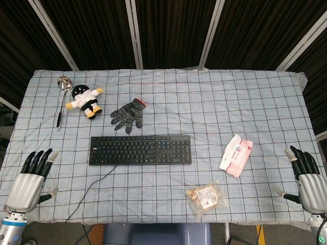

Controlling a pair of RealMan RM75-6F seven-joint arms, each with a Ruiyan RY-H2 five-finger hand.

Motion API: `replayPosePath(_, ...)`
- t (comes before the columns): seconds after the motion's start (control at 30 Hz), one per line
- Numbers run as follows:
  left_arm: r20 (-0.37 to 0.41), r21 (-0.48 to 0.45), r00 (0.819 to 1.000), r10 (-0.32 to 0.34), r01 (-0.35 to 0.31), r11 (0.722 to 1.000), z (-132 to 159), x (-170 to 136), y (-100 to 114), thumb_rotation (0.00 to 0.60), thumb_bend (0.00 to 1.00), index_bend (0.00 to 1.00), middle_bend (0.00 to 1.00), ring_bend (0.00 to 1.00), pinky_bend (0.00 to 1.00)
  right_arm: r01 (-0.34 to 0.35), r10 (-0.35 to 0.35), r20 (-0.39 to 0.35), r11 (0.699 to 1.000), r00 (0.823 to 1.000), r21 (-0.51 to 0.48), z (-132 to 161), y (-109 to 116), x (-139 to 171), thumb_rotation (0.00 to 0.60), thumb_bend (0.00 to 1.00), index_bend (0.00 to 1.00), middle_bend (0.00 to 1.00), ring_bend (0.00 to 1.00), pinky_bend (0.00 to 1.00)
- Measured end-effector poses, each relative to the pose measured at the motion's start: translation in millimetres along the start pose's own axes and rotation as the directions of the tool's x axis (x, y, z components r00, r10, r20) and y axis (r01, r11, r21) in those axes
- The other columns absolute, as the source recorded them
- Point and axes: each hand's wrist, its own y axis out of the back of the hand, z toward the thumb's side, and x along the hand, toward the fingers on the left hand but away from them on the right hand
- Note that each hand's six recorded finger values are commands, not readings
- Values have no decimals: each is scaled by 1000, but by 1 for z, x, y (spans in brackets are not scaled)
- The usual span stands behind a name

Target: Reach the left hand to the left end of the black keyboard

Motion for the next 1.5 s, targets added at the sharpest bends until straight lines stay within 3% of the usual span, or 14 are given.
replayPosePath(0.7,5,5,1000,-14,14,1000,1,1,-2,600,7,0,0,0,0,-6,6,4,1000,1000,-5,0,-2,-1,600,51,0,0,0,0)
replayPosePath(0.77,4,8,1000,-22,22,1000,1,1,-3,600,109,0,0,0,0,-7,7,5,1000,1000,-5,0,-2,0,600,51,0,0,0,0)
replayPosePath(0.83,-2,10,1000,-30,30,1000,2,2,-3,600,378,0,37,52,83,-10,10,5,1000,1000,-6,0,-2,0,600,51,0,0,0,0)
replayPosePath(0.87,-6,11,1000,-31,31,999,3,3,-2,600,465,0,83,104,145,-10,10,4,1000,1000,-6,0,-2,0,600,51,0,0,0,0)
replayPosePath(0.9,-11,12,999,-31,31,999,4,4,-1,600,574,0,185,209,257,-11,11,4,1000,1000,-7,0,-2,1,600,51,0,0,0,0)
replayPosePath(0.97,-24,14,999,-26,26,1000,6,8,3,600,698,0,395,393,392,-12,12,5,1000,1000,-9,0,-2,1,600,51,0,0,0,0)
replayPosePath(1.03,-36,5,999,-27,27,1000,10,13,6,600,789,0,568,536,468,-12,12,7,1000,1000,-11,0,-2,1,600,51,0,0,0,0)
replayPosePath(1.2,-62,0,994,-90,90,996,16,32,5,600,918,0,769,699,564,-13,13,4,1000,1000,-17,1,-1,1,600,52,0,0,0,0)
replayPosePath(1.3,-77,4,988,-136,136,991,19,44,2,600,991,0,807,730,593,-15,15,3,1000,1000,-17,1,-2,1,600,51,0,0,0,0)
replayPosePath(1.5,-116,23,955,-274,278,960,24,71,-11,600,1000,0,820,746,606,-17,18,7,1000,1000,-25,0,-2,0,600,52,0,0,0,0)
